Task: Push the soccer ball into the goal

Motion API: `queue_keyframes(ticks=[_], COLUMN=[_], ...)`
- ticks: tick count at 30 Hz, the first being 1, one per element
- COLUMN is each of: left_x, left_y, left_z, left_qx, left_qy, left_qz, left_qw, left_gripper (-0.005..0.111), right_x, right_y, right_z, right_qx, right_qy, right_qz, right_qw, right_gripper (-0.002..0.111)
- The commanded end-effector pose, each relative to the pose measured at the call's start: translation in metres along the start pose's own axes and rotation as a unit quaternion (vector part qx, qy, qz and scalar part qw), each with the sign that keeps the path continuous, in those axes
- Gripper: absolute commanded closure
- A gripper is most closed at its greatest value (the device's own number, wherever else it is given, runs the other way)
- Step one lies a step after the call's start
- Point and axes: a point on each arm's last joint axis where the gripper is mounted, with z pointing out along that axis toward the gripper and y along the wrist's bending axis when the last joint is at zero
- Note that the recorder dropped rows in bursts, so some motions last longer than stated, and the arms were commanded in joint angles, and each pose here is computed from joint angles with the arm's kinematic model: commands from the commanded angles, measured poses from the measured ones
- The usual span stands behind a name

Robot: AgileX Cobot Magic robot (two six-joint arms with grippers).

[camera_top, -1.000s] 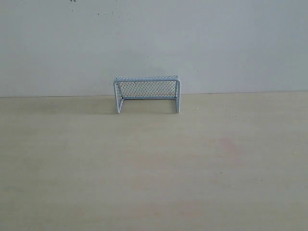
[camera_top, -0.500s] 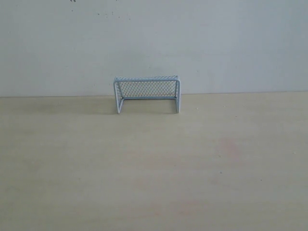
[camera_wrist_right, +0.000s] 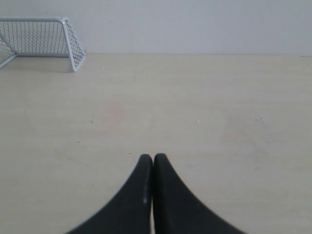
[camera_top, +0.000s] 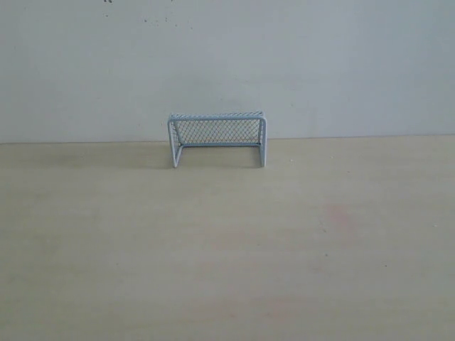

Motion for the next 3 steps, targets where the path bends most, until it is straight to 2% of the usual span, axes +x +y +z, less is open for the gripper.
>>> queue_keyframes(ticks=[1,3], left_x=[0.0012,0.0012], left_y=[0.0003,0.0003], left_z=[0.0001,0.0001], left_qx=[-0.002,-0.002], left_qy=[0.001,0.001], left_qz=[-0.003,-0.003], left_qw=[1.000,1.000], left_gripper=[0.102,0.102], right_x=[-0.0006,-0.0006], right_y=[0.0001,0.0001], right_z=[-0.0005,-0.0005], right_qx=[-0.001,-0.001], right_qy=[-0.004,-0.004], right_qz=[0.001,0.001], right_qw=[1.000,1.000], right_gripper=[0.108,0.108])
